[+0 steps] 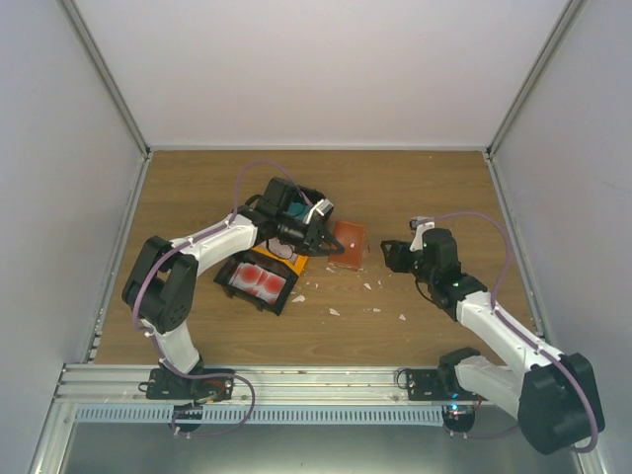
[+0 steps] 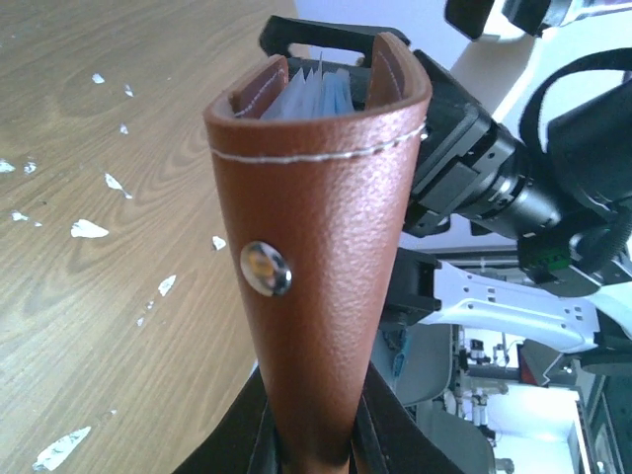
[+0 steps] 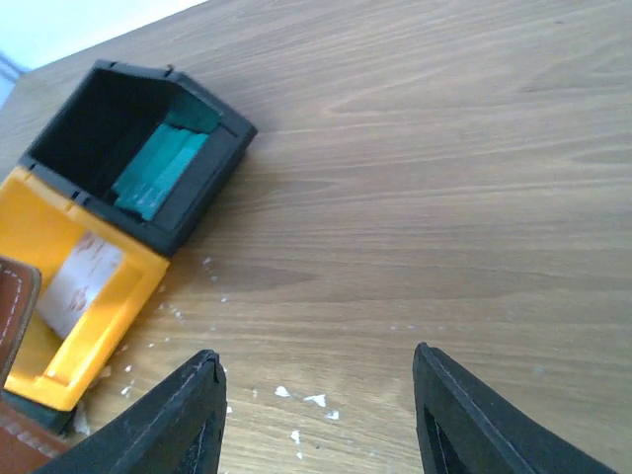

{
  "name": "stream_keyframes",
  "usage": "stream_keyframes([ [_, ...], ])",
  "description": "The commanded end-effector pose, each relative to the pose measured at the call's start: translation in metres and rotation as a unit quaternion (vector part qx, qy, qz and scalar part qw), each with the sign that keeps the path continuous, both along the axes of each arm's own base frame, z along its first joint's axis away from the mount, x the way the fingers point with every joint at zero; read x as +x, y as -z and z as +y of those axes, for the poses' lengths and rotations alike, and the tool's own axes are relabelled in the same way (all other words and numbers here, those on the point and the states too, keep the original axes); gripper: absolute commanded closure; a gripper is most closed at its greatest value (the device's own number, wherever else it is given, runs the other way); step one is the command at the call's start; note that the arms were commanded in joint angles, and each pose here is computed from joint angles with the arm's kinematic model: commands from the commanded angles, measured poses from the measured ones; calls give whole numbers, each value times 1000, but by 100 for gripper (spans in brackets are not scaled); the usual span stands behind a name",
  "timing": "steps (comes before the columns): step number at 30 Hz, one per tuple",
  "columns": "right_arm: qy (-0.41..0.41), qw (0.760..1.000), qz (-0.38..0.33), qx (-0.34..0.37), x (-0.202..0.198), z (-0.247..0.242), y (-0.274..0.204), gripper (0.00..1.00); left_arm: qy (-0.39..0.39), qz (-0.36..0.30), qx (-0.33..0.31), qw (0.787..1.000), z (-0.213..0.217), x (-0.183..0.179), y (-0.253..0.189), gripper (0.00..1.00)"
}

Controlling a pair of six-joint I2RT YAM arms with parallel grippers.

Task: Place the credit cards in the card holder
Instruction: Close the card holder at the center of the board.

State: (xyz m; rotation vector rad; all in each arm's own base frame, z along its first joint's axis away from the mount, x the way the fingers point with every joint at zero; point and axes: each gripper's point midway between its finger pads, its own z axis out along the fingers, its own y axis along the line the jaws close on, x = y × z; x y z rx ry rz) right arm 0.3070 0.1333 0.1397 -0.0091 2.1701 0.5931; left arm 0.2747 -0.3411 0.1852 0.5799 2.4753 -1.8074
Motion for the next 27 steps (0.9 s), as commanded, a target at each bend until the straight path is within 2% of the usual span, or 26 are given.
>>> stream_keyframes([
  [1,77,997,10,5,1,-21,-12,47,-7,-32,15,999,-3,-3,2,100],
  [10,77,987,139,35,-34,-16,9,46,-30,-38,76,996,-40,-5,72,100],
  [16,42,977,211,11,-57,-10,34,45,-44,-32,114,992,-68,-8,114,100],
  [27,10,955,285,-87,-69,6,83,47,-67,2,181,981,-69,-18,154,100],
])
